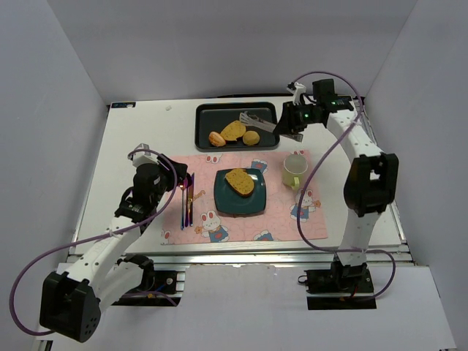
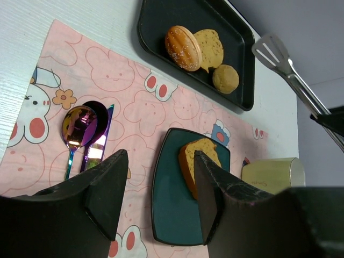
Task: Place the bread
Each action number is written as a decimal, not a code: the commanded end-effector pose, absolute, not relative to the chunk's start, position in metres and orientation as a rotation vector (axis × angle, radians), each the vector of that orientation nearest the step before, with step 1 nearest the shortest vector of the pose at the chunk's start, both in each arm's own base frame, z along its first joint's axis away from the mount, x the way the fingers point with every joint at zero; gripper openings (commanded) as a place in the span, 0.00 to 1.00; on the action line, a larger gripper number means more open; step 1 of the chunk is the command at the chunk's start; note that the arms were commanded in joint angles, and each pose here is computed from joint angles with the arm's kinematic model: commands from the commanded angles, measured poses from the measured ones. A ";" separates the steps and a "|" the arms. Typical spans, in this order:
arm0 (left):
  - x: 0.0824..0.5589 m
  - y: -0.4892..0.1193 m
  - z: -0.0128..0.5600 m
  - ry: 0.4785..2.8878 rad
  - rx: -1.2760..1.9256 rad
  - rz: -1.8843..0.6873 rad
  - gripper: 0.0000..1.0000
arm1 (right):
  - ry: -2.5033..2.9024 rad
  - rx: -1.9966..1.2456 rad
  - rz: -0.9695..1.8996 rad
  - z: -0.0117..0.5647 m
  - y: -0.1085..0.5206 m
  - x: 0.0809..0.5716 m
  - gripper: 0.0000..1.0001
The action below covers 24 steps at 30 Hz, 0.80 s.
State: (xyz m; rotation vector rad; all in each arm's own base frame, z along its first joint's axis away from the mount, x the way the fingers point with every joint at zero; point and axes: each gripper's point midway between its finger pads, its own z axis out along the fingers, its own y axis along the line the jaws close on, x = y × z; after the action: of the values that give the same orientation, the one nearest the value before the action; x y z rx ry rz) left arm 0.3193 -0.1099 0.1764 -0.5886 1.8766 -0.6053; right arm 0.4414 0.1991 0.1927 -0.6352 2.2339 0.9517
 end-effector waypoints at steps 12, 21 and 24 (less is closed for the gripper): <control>0.329 -0.111 0.182 1.886 -0.581 -0.586 0.61 | 2.207 -0.671 0.928 0.173 0.207 0.486 0.43; 0.331 -0.115 0.174 1.903 -0.576 -0.598 0.61 | 2.193 -0.769 0.726 0.176 0.182 0.465 0.46; 0.330 -0.115 0.173 1.905 -0.571 -0.601 0.61 | 2.199 -0.798 0.671 0.168 0.175 0.463 0.46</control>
State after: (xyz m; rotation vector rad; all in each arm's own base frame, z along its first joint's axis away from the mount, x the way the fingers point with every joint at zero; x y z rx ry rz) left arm 0.3256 -0.1124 0.1571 -0.5941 1.9418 -0.5715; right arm 0.4627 0.1837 0.1569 -0.7344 2.2526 0.7702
